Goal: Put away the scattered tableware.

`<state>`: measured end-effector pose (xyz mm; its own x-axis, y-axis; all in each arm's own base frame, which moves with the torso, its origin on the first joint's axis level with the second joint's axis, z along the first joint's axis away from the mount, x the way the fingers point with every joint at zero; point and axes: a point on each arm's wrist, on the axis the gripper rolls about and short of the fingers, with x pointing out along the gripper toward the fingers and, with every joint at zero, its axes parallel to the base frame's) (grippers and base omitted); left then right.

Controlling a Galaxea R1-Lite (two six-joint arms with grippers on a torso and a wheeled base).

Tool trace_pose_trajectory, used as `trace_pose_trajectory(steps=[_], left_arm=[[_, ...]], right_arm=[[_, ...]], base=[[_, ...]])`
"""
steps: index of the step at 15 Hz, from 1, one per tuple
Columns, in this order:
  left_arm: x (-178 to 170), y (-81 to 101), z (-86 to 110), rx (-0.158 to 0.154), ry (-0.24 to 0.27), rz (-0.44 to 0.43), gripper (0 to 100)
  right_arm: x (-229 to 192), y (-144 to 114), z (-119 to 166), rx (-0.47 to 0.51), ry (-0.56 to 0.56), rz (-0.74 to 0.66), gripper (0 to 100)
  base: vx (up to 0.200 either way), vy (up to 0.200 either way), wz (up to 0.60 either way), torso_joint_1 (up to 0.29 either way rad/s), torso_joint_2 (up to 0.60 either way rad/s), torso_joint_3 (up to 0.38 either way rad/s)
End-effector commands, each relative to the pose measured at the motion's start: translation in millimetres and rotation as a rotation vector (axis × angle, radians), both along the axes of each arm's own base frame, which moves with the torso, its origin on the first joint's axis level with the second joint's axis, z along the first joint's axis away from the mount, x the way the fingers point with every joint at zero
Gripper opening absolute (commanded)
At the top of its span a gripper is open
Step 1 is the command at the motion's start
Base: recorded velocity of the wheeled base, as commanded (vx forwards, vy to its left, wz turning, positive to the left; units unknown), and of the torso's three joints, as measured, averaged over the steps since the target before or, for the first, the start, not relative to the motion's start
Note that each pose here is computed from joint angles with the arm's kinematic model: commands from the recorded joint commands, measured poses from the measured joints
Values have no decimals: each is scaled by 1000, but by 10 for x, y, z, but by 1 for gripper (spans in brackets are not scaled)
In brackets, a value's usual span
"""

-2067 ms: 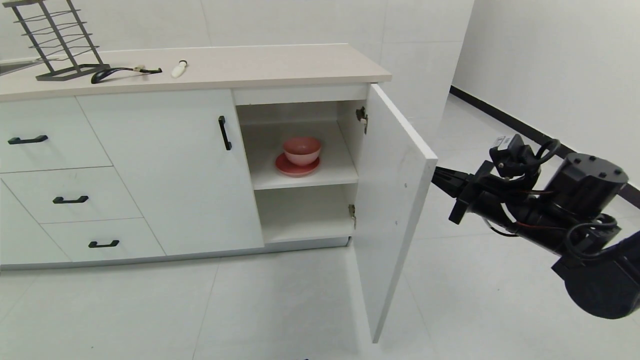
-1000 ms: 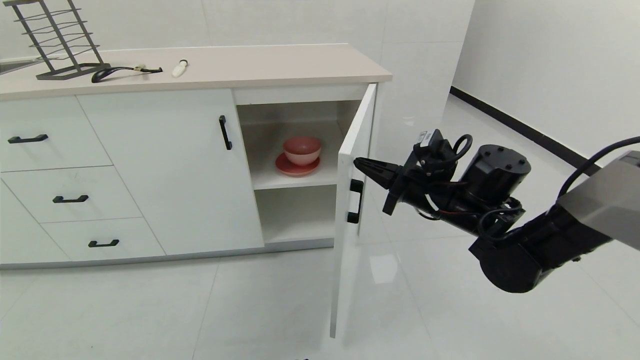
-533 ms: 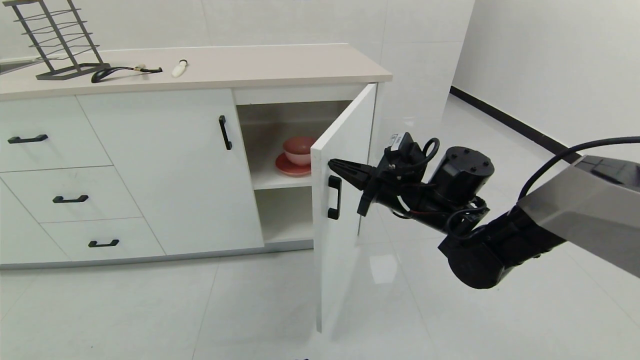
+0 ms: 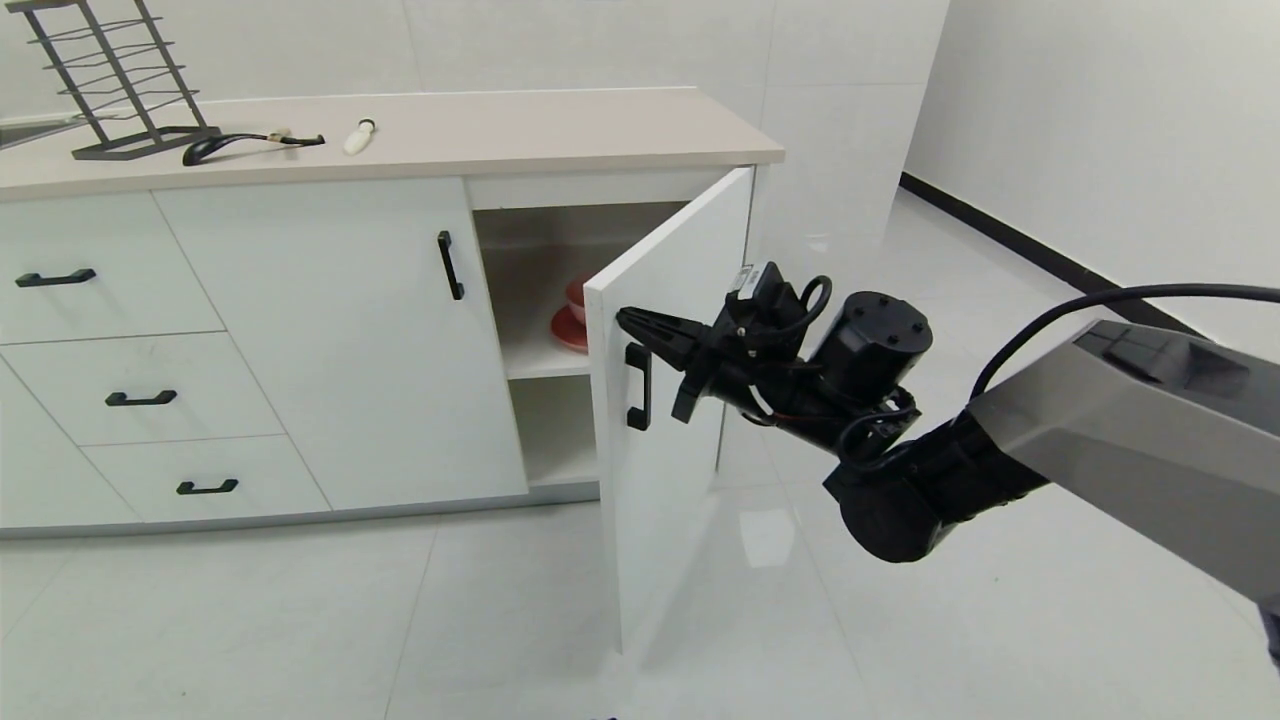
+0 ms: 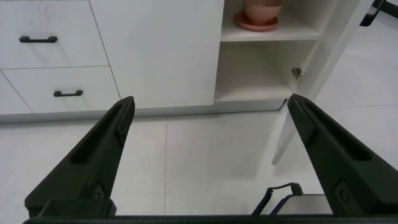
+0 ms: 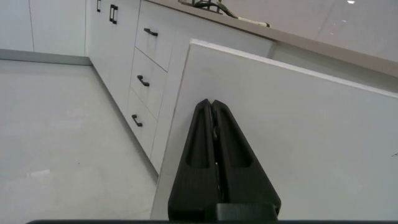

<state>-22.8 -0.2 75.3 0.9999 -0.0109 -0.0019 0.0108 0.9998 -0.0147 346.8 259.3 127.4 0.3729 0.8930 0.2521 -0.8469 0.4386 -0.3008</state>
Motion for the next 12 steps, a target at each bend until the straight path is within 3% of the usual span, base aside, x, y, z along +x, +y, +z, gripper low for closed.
trace_pose_trajectory(steps=[1,12], left_arm=[[0,0,0,-1,0,0,100],[0,0,0,-2,0,0,100]], right_arm=[[59,57,-61,2,-3,3,0],[258,480,-149,72,-91,50,0]], base=[[0,0,0,0,0,0],[0,0,0,0,0,0]])
